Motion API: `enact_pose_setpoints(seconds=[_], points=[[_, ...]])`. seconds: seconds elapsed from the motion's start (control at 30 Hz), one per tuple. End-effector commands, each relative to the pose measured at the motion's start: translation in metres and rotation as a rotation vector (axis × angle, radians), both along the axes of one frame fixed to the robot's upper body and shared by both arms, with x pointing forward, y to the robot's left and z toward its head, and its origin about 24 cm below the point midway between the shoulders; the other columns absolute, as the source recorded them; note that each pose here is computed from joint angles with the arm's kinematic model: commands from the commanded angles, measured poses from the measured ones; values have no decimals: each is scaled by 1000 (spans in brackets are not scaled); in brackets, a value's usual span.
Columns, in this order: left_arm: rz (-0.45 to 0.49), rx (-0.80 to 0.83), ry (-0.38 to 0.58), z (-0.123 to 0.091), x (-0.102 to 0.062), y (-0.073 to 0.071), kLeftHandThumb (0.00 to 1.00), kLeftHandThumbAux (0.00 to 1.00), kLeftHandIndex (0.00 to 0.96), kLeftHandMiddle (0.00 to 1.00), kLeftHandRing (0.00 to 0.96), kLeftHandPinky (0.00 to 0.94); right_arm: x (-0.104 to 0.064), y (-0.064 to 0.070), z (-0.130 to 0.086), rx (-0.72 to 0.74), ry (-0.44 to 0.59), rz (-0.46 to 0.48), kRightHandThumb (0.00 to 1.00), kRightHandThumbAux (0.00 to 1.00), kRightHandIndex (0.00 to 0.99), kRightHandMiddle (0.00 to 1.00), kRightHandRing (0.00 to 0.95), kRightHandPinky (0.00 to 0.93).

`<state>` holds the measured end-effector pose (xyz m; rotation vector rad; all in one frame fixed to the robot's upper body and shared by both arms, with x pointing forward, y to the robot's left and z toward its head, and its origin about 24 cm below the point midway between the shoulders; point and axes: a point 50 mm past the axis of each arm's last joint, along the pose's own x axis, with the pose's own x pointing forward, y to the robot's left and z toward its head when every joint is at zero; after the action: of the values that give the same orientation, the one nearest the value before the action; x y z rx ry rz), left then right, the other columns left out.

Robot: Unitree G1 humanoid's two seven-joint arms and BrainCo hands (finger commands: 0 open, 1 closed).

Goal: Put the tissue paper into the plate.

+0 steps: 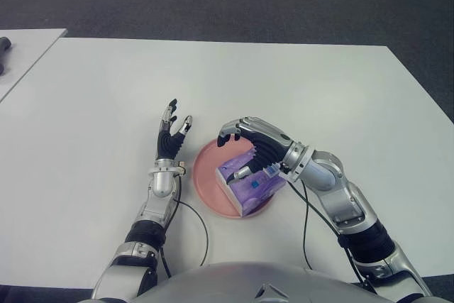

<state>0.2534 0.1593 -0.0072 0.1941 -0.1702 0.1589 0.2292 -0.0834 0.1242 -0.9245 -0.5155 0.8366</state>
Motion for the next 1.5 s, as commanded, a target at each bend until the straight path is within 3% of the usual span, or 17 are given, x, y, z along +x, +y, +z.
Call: enact_pose_setpoints(seconds=[0.03, 0.33, 0.47, 0.57, 0.7, 0.83, 0.93, 0.97, 1.07, 1.27, 1.5], points=[[7, -3, 27, -5, -3, 0, 0, 441, 0, 0, 0, 0, 2, 0, -7, -24, 13, -3, 857, 678, 398, 523, 810, 789], [10, 4, 26, -6, -3, 1, 0, 429, 0, 0, 0, 0, 6, -1, -17, -8, 47, -38, 855, 679, 397, 517, 792, 771], [12, 1, 29, -7, -4, 2, 0, 427, 0, 0, 0, 0, 9, -1, -23, -3, 72, -54, 854, 680, 396, 545, 758, 713], [15, -1, 32, -7, -4, 2, 0, 427, 0, 0, 0, 0, 10, -1, -25, -8, 81, -54, 920, 667, 379, 541, 610, 643], [21, 0, 37, -8, -3, 3, 0, 422, 0, 0, 0, 0, 11, -2, -31, -24, 79, -60, 936, 668, 386, 484, 523, 525], [23, 1, 44, -9, -3, 2, 0, 413, 0, 0, 0, 0, 13, -4, -35, 9, 68, -76, 758, 710, 400, 367, 399, 433], [23, 3, 43, -9, -3, 2, 0, 411, 0, 0, 0, 0, 16, -5, -36, 36, 52, -90, 709, 723, 400, 328, 371, 414], [22, 2, 43, -9, -3, 3, 0, 415, 0, 0, 0, 0, 19, -7, -33, 56, 39, -103, 603, 720, 316, 311, 355, 396], [19, 0, 44, -9, -3, 3, 0, 425, 0, 0, 0, 0, 28, -11, -21, 117, 4, -133, 461, 721, 214, 288, 333, 371], [8, -6, 45, -9, -2, 3, 0, 444, 0, 0, 0, 0, 41, -19, 4, 252, -49, -217, 355, 737, 170, 274, 322, 359], [9, 1, 35, -9, -1, 4, 0, 455, 0, 0, 0, 0, 58, -38, 41, 421, -24, -334, 305, 730, 179, 302, 345, 376]])
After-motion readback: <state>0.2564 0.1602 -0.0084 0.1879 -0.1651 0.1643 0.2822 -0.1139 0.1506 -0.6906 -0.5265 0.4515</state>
